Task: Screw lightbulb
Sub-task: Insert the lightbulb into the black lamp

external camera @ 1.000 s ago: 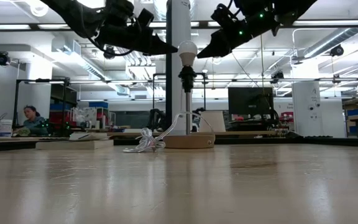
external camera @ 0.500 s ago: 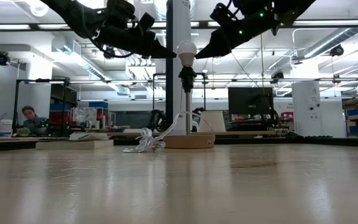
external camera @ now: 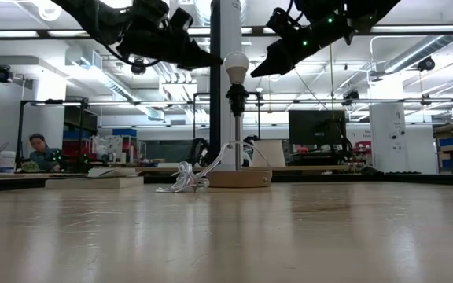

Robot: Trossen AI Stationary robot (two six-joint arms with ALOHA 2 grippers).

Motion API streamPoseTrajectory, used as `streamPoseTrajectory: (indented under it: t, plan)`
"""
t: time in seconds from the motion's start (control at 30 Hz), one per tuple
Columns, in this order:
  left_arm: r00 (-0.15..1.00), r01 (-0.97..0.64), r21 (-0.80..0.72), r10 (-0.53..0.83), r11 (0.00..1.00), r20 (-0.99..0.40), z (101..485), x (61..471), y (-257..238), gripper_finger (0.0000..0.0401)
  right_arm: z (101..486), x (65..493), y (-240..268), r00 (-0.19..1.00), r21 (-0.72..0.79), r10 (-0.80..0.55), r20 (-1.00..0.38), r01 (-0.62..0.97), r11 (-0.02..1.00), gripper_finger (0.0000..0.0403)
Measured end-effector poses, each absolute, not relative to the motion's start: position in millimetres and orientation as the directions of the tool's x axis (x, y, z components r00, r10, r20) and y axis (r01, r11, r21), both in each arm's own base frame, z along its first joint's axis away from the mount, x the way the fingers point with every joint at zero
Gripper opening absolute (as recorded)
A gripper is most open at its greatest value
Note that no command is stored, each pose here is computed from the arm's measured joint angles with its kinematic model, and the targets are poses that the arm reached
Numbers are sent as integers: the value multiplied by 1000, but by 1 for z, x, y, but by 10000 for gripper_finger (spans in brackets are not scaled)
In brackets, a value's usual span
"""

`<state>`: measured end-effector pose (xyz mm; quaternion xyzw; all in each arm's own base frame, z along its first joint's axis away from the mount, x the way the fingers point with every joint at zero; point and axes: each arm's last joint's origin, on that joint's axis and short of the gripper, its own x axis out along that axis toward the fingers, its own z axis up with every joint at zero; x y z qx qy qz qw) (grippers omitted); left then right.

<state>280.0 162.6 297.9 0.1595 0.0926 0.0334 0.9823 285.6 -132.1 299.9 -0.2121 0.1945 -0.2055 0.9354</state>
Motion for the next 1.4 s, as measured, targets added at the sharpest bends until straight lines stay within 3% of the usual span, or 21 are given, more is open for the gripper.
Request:
streamPoseTrajectory:
  t: [0.63,0.9,1.07,1.4]
  plan:
    - [949,-187,312,254,931,-188,284,288,175,0,297,294,-122,881,-482,-378,-286,209,851,0]
    - [939,-168,288,241,943,-244,284,282,172,0,294,291,-124,828,-492,-456,-325,263,830,0]
    - [974,-22,302,89,953,-208,289,282,167,0,294,290,-134,812,-513,-505,-292,312,800,0]
    - [973,-112,331,171,937,-156,292,284,172,0,298,292,-135,867,-499,-433,-247,269,824,0]
